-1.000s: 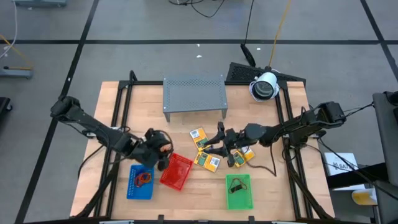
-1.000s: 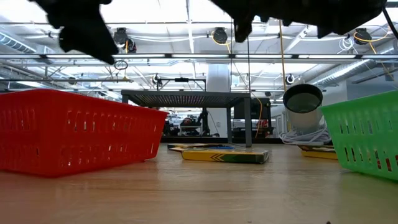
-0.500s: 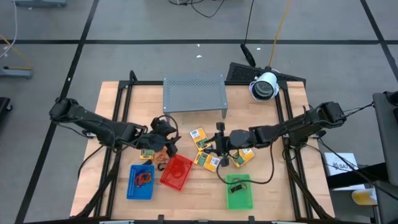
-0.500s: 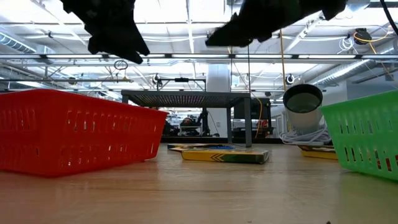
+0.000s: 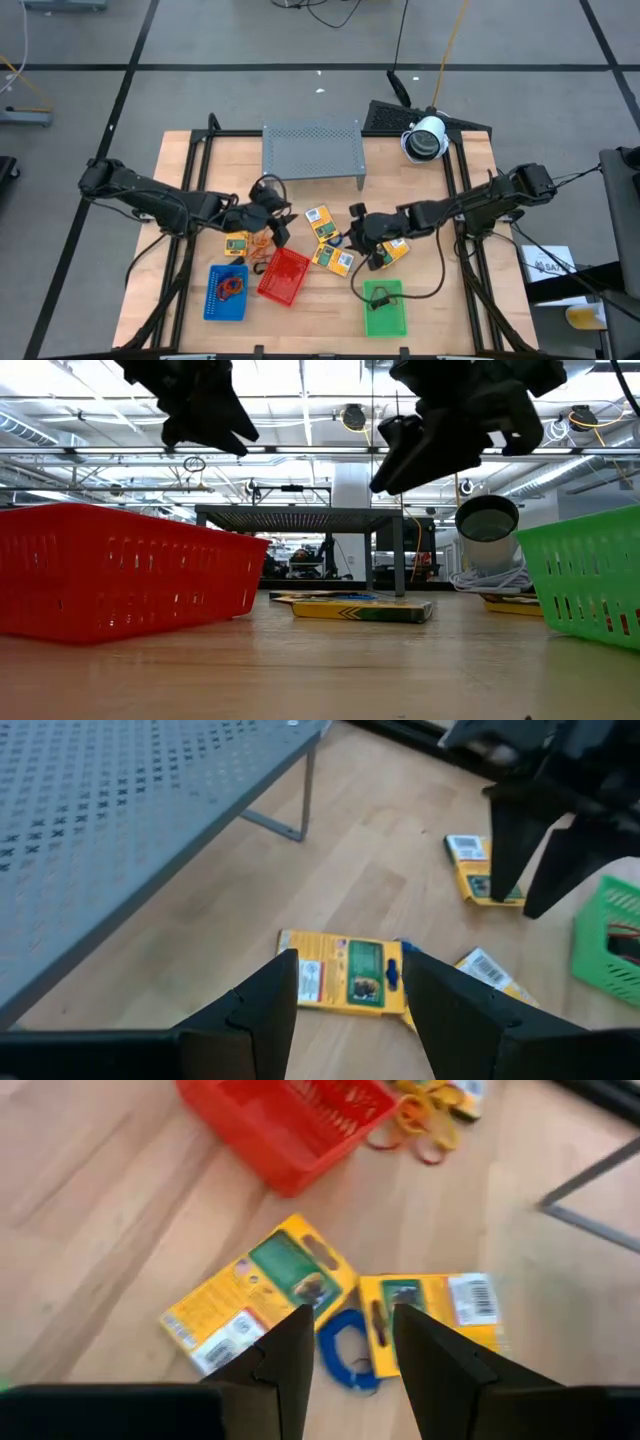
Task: Pick & Place Office Desk Supplies
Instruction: Put the blue spring keychain into the blue basket
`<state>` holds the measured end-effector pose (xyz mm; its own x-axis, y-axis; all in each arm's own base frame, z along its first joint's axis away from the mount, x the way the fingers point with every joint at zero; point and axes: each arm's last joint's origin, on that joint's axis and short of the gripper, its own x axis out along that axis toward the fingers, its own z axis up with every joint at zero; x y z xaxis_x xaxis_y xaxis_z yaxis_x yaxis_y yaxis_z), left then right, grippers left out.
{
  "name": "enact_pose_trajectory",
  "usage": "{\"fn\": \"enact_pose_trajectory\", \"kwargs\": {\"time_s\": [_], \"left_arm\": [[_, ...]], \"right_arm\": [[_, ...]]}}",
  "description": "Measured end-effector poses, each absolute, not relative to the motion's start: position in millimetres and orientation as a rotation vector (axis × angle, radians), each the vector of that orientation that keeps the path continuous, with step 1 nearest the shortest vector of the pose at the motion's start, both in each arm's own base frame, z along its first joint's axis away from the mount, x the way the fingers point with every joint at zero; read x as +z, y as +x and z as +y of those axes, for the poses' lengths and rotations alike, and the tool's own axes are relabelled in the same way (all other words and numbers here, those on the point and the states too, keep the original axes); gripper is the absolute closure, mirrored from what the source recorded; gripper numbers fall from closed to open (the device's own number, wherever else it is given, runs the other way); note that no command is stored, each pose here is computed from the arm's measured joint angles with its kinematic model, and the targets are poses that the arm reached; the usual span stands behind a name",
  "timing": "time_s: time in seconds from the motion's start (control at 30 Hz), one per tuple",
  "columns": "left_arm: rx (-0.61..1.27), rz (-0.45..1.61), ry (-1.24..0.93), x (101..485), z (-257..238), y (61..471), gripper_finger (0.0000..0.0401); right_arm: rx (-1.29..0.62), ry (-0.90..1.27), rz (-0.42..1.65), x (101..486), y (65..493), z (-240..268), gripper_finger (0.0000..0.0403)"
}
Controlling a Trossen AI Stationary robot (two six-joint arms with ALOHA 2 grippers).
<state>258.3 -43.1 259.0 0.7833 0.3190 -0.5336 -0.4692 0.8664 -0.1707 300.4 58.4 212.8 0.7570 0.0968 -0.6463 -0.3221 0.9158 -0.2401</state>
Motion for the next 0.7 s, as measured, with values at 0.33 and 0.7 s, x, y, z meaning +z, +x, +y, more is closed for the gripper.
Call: {"fn": "enact_pose_trajectory", "kwargs": {"time_s": [0.33, 0.7], "left_arm": [[0.383, 0.474, -0.346, 263.6, -41.9, 262.6, 0.0213], [0.370, 0.459, -0.351, 265.2, -42.4, 263.6, 0.0212]], "right_arm": [[0.379, -0.220, 0.739, 192.4, 310.0, 38.6, 0.0271], [0.456, -0.112, 0.851, 172.3, 346.1, 25.2, 0.0271]]}}
